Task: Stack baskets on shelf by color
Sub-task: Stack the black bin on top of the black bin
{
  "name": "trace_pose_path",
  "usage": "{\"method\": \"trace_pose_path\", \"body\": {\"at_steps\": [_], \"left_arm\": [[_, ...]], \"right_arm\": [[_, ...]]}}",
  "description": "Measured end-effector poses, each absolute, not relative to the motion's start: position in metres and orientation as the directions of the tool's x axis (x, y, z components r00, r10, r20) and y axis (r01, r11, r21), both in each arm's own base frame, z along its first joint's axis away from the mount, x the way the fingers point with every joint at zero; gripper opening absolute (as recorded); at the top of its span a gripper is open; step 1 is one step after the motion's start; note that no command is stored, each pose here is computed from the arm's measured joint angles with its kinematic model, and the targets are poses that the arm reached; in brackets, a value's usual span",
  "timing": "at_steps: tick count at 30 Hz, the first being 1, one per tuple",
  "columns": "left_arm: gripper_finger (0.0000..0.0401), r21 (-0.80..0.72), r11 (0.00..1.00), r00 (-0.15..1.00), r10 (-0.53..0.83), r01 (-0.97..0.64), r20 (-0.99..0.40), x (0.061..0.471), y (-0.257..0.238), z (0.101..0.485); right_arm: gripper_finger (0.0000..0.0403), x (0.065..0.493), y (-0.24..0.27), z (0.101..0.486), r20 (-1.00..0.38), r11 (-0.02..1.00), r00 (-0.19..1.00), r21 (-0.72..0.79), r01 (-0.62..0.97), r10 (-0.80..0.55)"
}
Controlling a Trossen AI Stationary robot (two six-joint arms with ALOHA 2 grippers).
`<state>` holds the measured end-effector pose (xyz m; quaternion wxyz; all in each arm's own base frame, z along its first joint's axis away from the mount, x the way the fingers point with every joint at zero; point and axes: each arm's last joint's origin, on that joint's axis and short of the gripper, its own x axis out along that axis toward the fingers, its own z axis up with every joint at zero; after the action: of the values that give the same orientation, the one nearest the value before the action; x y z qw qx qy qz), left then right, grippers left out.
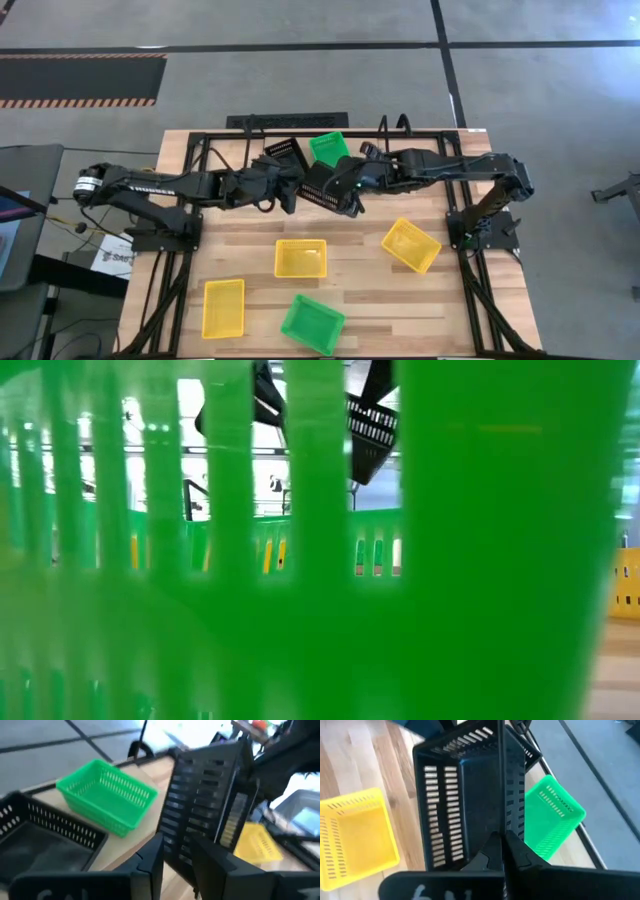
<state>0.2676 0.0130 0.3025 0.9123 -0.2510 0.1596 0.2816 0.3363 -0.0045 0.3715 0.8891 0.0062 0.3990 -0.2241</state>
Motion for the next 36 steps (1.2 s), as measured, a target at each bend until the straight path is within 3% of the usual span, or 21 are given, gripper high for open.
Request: {"method": "trace_pose_path", "body": {"at_steps": [13,26,36], "left_arm": [[0.0171,-0.454,0.716,0.829,0.327,-0.531,-0.454,0.272,0.024,0.300],[0.0175,-0.504,0.714,0.851,0.255,-0.486,-0.459,0.273,0.028,0.300],[0.0175,-0.428,0.735,0.829,0.330,-0.526,-0.452,0.272,0.030,0.300]], "right_arm": [[0.0000,0.335,-0.014,0.370,-0.728,0.899,0.558,-0.191,0.394,-0.399],[0.0000,0.326,-0.027,0.365,-0.780,0.884,0.463,-0.241,0.400,-0.422],[0.0001,0.331,-0.023,0.368,-0.755,0.893,0.517,-0.203,0.401,-0.404]]}}
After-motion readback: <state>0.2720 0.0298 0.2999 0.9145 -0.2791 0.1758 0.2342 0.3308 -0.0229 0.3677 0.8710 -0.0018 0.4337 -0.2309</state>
